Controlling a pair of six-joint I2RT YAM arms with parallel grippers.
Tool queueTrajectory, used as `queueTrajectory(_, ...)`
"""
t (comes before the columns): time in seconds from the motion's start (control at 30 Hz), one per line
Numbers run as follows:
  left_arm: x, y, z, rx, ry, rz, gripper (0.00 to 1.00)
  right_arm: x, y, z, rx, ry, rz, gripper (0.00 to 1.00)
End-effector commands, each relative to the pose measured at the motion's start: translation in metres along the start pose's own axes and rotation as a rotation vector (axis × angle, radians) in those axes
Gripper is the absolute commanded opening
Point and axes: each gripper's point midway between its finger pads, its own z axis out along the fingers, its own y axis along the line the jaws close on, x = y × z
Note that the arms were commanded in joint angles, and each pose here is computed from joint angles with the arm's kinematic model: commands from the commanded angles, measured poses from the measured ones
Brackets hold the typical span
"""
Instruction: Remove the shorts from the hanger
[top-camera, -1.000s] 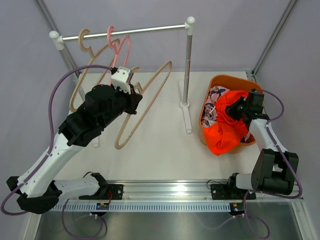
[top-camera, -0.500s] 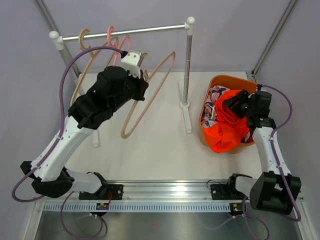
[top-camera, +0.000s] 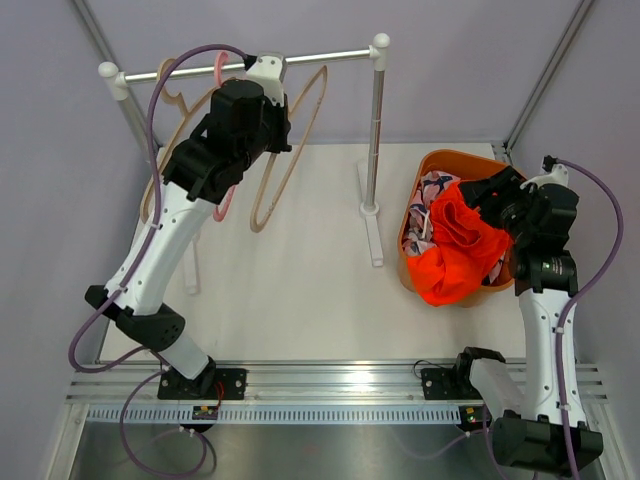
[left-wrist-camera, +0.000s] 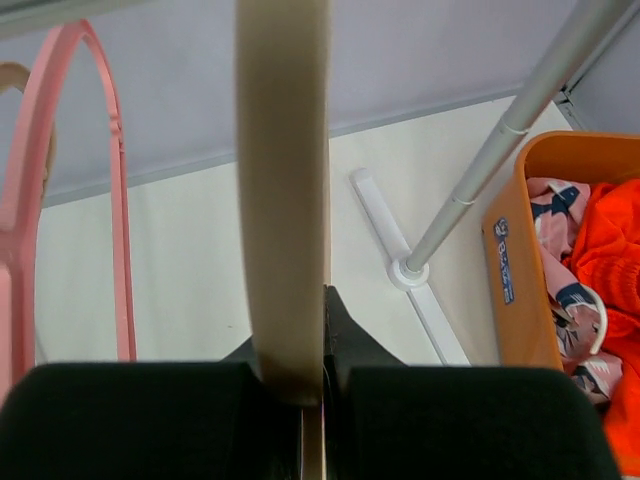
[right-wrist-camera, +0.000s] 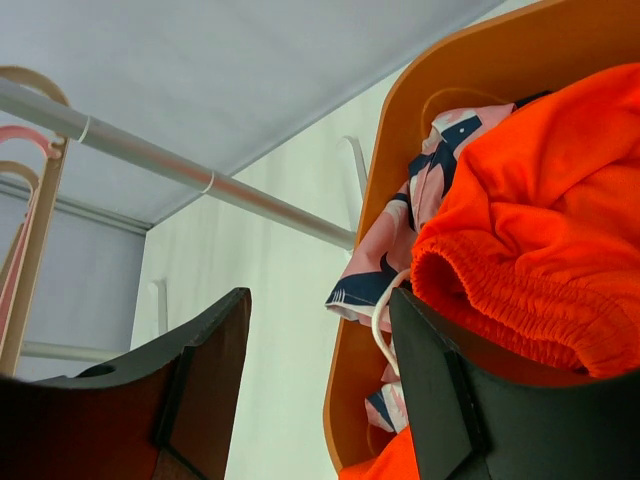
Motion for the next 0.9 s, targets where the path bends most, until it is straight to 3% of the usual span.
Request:
queueTrajectory(0.0, -0.043, 0.003, -0.004, 0.016, -0.128, -0.007, 0.00, -0.006, 0.017, -0.014, -0.043, 0.000, -0.029, 0.66)
queueTrajectory(0.5, -0.069, 0.017, 0.031, -0.002, -0.212, -0.032, 0.01, -0.007, 0.024, -0.021, -0.068, 0.001, -0.048, 0.66)
queueTrajectory(0.87, -0.043, 0.021, 0.066, 0.003, -0.129, -0.045, 0.06, -0.004, 0.025, -0.022, -0.071, 0.021, -0.055, 0.67)
